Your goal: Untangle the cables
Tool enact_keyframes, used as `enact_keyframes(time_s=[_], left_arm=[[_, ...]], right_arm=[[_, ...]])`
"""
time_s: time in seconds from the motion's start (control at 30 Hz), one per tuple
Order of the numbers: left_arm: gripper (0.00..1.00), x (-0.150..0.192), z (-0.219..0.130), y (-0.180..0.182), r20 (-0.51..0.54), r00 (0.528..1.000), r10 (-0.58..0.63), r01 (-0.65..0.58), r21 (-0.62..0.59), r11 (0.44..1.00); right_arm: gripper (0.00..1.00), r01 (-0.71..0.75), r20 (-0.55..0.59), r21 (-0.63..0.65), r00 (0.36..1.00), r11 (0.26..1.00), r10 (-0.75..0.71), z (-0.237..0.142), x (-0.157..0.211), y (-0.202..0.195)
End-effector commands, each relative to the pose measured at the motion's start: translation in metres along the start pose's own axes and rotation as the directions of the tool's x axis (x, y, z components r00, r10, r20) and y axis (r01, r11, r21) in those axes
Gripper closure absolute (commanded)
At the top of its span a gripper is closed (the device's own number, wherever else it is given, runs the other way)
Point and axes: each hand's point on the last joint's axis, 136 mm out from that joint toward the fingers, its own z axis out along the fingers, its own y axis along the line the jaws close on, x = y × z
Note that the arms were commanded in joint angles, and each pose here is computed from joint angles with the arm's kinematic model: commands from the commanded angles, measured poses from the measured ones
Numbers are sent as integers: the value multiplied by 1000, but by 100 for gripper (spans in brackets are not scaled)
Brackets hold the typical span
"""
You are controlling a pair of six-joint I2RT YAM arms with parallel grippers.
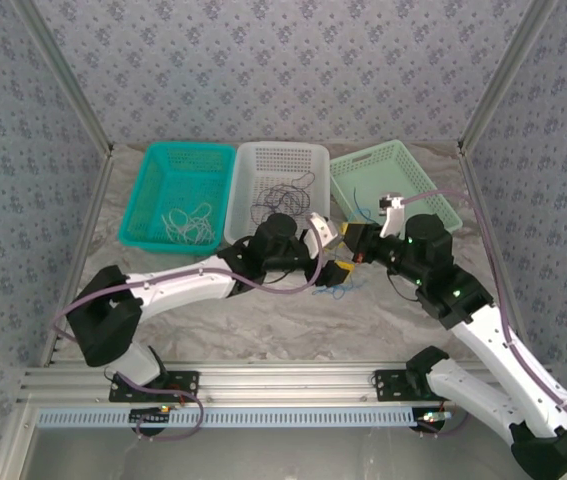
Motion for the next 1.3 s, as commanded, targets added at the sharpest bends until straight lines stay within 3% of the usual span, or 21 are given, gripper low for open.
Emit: enact_keyframes(time_s=[0.0, 0.07, 0.2, 0.47, 1.0, 1.27], left_arm=[[48, -7, 16, -7, -7, 999, 33, -33, 43, 999], [60, 11, 26, -3, -82, 997, -2, 6, 41, 999], [69, 48, 35, 1, -219, 974, -52, 61, 37, 997], [71, 108, 26, 7, -358, 927, -114, 110, -30, 993], [71, 117, 6, 8, -352, 928, -124, 102, -80, 991], [62, 102, -3, 14, -323, 940, -114, 76, -128, 989]], right_arm=[[100, -21, 22, -102, 999, 995, 23, -14, -16, 29], [100, -40, 39, -115, 998, 993, 44, -21, -25, 35], [100, -31, 57, -127, 998, 991, 38, -33, -42, 45], [100, 9, 130, -57, 992, 998, -2, -61, -81, 43], [100, -3, 193, -17, 981, 1000, 6, -75, -108, 39], [100, 41, 129, 239, 989, 970, -74, -56, -101, -20]])
